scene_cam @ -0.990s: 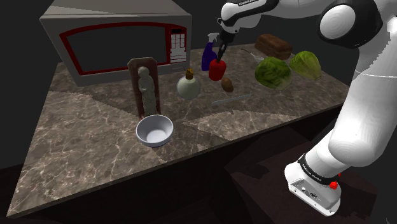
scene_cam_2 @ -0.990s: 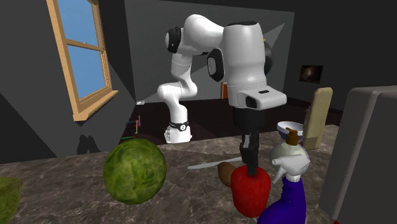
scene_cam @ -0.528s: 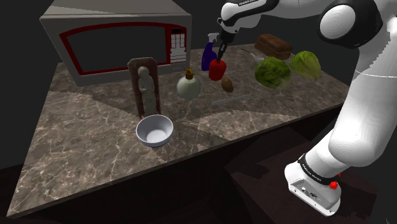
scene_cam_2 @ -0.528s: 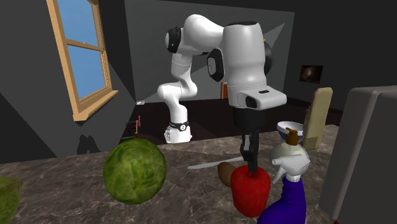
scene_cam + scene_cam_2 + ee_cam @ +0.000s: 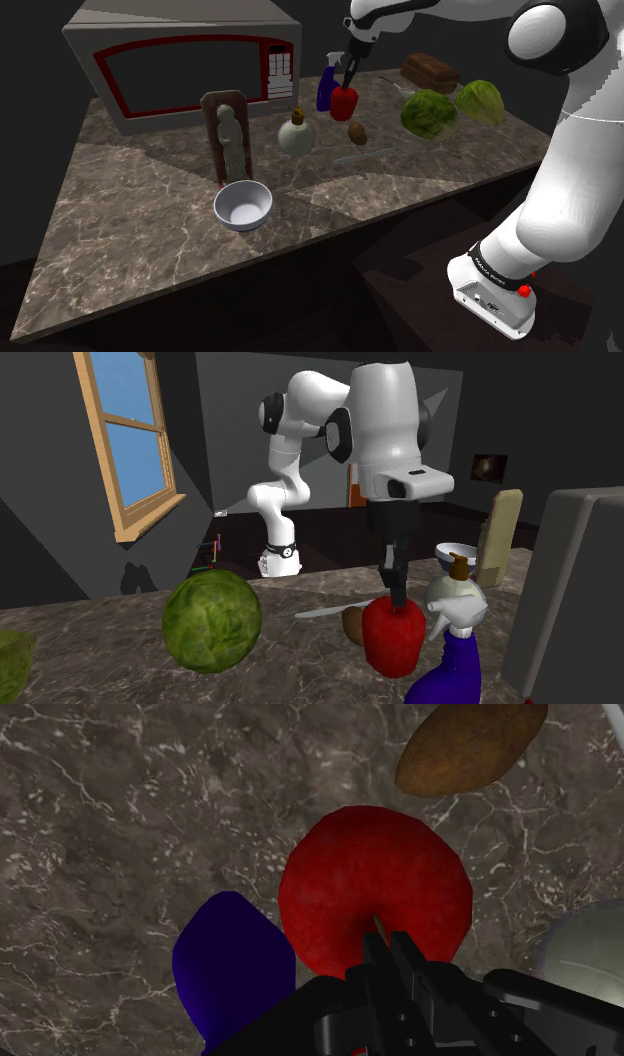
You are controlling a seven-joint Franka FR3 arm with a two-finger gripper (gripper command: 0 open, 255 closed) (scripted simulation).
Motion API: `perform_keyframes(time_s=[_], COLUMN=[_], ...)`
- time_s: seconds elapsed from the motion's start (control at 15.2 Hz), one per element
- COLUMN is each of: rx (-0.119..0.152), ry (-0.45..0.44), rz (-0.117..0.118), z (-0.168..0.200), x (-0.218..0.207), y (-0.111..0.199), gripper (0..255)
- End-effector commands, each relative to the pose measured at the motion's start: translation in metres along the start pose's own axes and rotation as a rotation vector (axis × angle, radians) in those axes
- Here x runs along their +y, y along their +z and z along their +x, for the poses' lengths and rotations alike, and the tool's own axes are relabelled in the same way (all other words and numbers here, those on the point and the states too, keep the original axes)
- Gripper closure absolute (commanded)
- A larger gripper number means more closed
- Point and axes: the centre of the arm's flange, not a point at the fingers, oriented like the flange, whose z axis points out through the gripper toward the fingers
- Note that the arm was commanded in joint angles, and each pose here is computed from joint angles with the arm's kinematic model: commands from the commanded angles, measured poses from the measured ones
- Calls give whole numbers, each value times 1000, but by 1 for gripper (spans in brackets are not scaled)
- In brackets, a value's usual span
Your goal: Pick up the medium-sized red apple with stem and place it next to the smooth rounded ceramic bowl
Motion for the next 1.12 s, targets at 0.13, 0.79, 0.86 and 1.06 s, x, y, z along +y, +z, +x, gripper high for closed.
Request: perform_keyframes(time_s=[0.13, 0.79, 0.86, 1.06], rx=[0, 0, 0, 0], ry=[0, 0, 0, 0], rz=[0, 0, 0, 0], z=[4, 13, 14, 17], x=[0, 0, 0, 0], y=[-22, -74, -79, -95], gripper=[255, 255, 255, 255])
